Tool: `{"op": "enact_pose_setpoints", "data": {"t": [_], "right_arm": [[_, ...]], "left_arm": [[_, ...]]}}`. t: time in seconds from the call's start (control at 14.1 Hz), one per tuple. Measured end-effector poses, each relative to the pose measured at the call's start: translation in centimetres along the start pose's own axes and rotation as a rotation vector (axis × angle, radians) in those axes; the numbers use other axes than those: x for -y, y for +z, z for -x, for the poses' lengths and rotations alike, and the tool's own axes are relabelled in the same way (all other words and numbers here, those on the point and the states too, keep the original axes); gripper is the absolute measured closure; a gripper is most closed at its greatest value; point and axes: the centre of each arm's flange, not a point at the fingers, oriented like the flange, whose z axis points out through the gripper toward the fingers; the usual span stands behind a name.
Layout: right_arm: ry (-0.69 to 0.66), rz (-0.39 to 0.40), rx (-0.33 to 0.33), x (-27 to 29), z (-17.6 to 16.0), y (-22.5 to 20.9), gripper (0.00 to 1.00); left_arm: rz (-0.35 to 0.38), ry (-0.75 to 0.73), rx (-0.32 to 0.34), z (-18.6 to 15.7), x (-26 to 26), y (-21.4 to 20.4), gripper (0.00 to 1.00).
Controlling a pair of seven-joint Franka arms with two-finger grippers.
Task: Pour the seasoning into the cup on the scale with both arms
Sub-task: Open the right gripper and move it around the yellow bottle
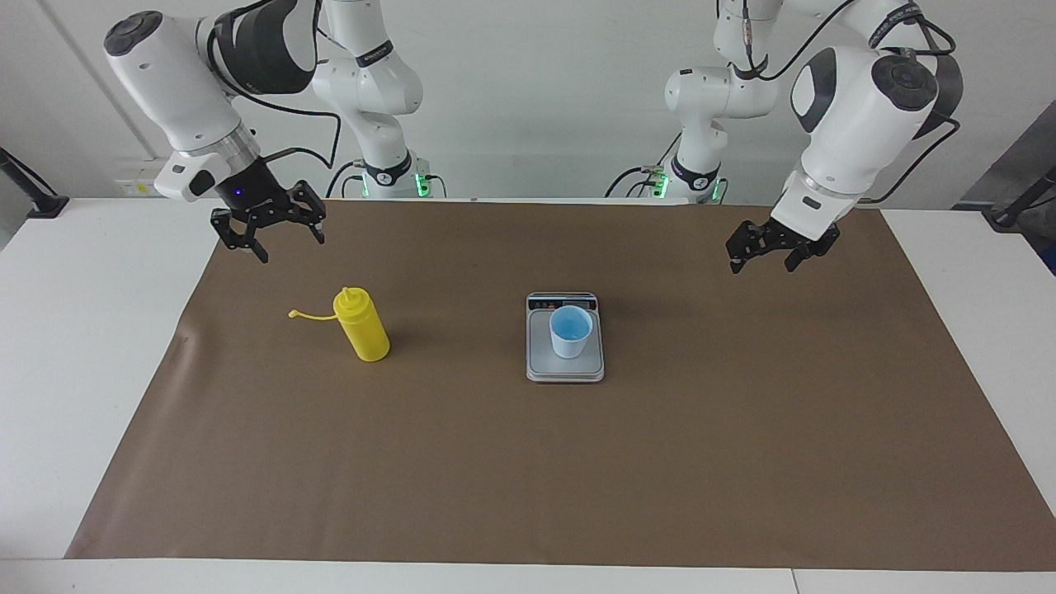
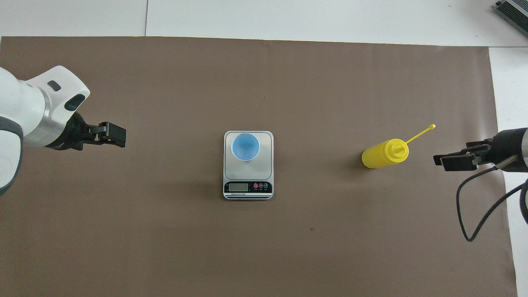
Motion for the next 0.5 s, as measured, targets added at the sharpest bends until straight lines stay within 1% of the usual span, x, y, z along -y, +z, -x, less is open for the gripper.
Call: {"op": "enact_pose_setpoints", "data": {"t": [0.21,0.35,0.5], "right_arm": [[-0.106,-0.08,-0.083,-2.5,2.2,2.4,0.0],[-0.155,-0.124,-0.132,-3.4,3.4,3.9,0.0],[-0.214,-0.169,-0.195,-4.0,4.5,5.7,0.0]], "left_arm": [[-0.015,0.047,0.009,0.4,1.0,-1.8,0.0],[-0.038,0.076,0.012,0.6,1.7,-3.3,0.0],[-0.041,0.106,0.013,1.1,2.0,-4.2,0.0]]}}
